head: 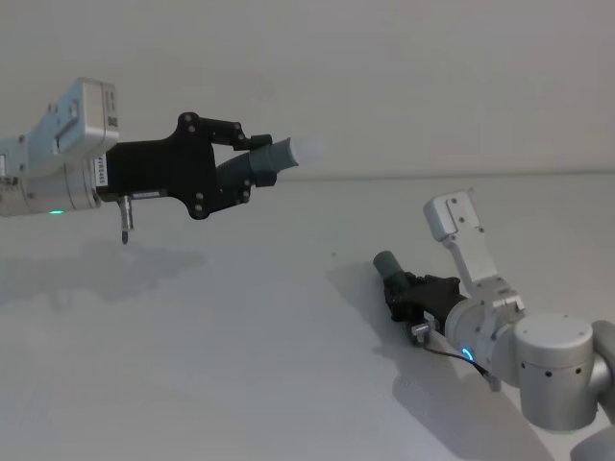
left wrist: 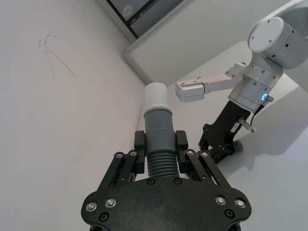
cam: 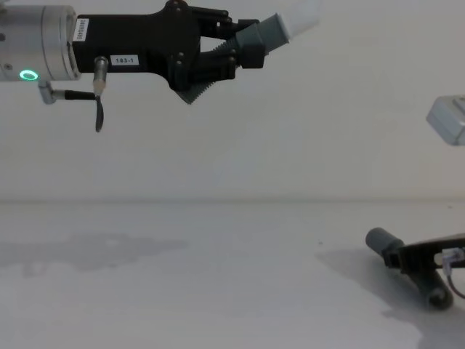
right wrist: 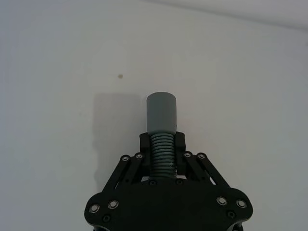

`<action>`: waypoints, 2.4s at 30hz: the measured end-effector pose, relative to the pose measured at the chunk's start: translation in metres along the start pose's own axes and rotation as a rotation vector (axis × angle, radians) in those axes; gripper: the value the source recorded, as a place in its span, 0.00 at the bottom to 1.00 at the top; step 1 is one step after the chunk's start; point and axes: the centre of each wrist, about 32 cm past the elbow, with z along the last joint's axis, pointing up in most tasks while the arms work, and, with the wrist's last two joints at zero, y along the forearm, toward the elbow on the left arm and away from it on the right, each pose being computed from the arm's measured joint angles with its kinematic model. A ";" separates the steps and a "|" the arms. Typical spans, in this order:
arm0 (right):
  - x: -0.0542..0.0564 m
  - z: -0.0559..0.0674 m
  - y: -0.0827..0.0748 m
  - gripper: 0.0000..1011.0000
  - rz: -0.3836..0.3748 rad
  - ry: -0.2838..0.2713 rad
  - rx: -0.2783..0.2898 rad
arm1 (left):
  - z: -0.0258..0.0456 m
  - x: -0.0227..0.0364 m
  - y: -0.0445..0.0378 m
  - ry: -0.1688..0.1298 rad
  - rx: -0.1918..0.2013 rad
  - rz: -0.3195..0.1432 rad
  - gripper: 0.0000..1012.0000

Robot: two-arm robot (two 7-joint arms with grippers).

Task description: Use both hands to pick up one end of the pipe from the table, align the ends, and insert them.

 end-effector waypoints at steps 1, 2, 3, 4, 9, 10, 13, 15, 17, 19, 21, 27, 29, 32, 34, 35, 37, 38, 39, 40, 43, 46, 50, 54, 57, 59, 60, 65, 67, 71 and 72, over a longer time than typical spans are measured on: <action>0.000 0.000 0.000 0.25 0.000 -0.003 0.004 | 0.0000 0.0000 0.0000 0.000 0.000 0.000 0.33; 0.001 0.000 -0.002 0.25 0.000 -0.009 0.016 | 0.0000 0.0000 0.0000 0.000 0.000 0.000 0.33; 0.001 -0.001 -0.002 0.25 0.001 -0.013 0.024 | 0.0000 0.0000 0.0000 0.000 0.000 0.000 0.33; 0.002 -0.001 -0.004 0.25 0.002 -0.020 0.037 | 0.0000 0.0000 0.0000 0.000 0.000 0.000 0.33; 0.004 -0.004 -0.010 0.25 0.005 -0.050 0.081 | 0.0000 0.0000 0.0000 0.000 0.000 0.000 0.33; 0.005 -0.004 -0.012 0.25 0.006 -0.057 0.090 | 0.0000 0.0000 0.0000 0.000 0.000 0.000 0.33; 0.008 -0.006 -0.017 0.25 0.011 -0.083 0.125 | 0.0000 0.0000 0.0000 0.000 0.000 0.000 0.33; 0.011 -0.007 -0.022 0.25 0.015 -0.106 0.152 | 0.0000 0.0000 0.0000 0.000 0.000 0.000 0.33; 0.013 -0.007 -0.025 0.25 0.021 -0.123 0.173 | 0.0000 0.0000 0.0000 0.000 0.000 0.000 0.33; 0.018 -0.008 -0.030 0.25 0.028 -0.151 0.198 | 0.0000 0.0000 0.0000 0.000 0.000 0.000 0.33; 0.022 -0.008 -0.035 0.25 0.040 -0.179 0.222 | 0.0000 0.0000 0.0000 0.000 0.000 0.000 0.33; 0.036 -0.006 -0.047 0.25 0.083 -0.269 0.283 | 0.0000 0.0000 0.0000 0.000 0.000 0.000 0.33; 0.041 -0.005 -0.050 0.25 0.096 -0.297 0.297 | 0.0000 0.0000 0.0000 0.000 0.000 0.000 0.33; 0.048 -0.003 -0.056 0.25 0.117 -0.350 0.316 | 0.0000 0.0000 0.0000 0.000 0.000 0.000 0.33; 0.056 0.001 -0.060 0.25 0.141 -0.406 0.333 | 0.0000 0.0000 0.0000 0.000 0.000 0.000 0.33; 0.056 0.001 -0.060 0.25 0.141 -0.406 0.333 | 0.0000 0.0000 0.0000 0.000 0.000 0.000 0.33; 0.060 0.003 -0.063 0.25 0.154 -0.438 0.341 | 0.0000 0.0000 0.0000 0.000 0.000 0.000 0.33; 0.063 0.005 -0.065 0.25 0.164 -0.465 0.348 | 0.0000 0.0000 0.0000 0.000 0.000 0.000 0.33; 0.065 0.006 -0.066 0.25 0.166 -0.476 0.349 | 0.0000 0.0000 0.0000 0.000 0.000 0.000 0.33; 0.069 0.008 -0.068 0.25 0.179 -0.511 0.356 | 0.0000 0.0000 0.0000 0.000 0.000 0.000 0.33; 0.075 0.012 -0.071 0.25 0.195 -0.559 0.364 | 0.0000 0.0000 0.0000 0.000 0.000 0.000 0.33; 0.082 0.019 -0.074 0.25 0.221 -0.636 0.379 | 0.0000 0.0000 0.0000 0.000 0.000 0.000 0.33; 0.090 0.027 -0.078 0.25 0.244 -0.720 0.394 | 0.0000 0.0000 0.0000 0.000 0.000 0.000 0.33; 0.096 0.036 -0.083 0.25 0.266 -0.805 0.409 | 0.0000 0.0000 0.0000 0.000 0.000 0.000 0.33; 0.100 0.042 -0.086 0.25 0.278 -0.859 0.418 | 0.0000 0.0000 0.0000 0.000 0.000 0.000 0.33; 0.104 0.048 -0.089 0.25 0.289 -0.907 0.426 | 0.0000 0.0000 0.0000 0.000 0.000 0.000 0.33; 0.106 0.052 -0.091 0.25 0.295 -0.945 0.432 | 0.0000 0.0000 0.0000 0.000 0.000 0.000 0.33; 0.113 0.069 -0.100 0.25 0.315 -1.069 0.452 | 0.0000 0.0000 0.0000 0.000 0.000 0.000 0.33; 0.115 0.073 -0.102 0.25 0.319 -1.106 0.459 | 0.0000 0.0000 0.0000 0.000 0.000 0.000 0.33; 0.119 0.085 -0.109 0.25 0.319 -1.185 0.479 | 0.0000 0.0000 0.0000 0.000 0.000 0.000 0.33; 0.120 0.089 -0.112 0.25 0.319 -1.215 0.488 | 0.0000 0.0000 0.0000 0.000 0.000 0.000 0.33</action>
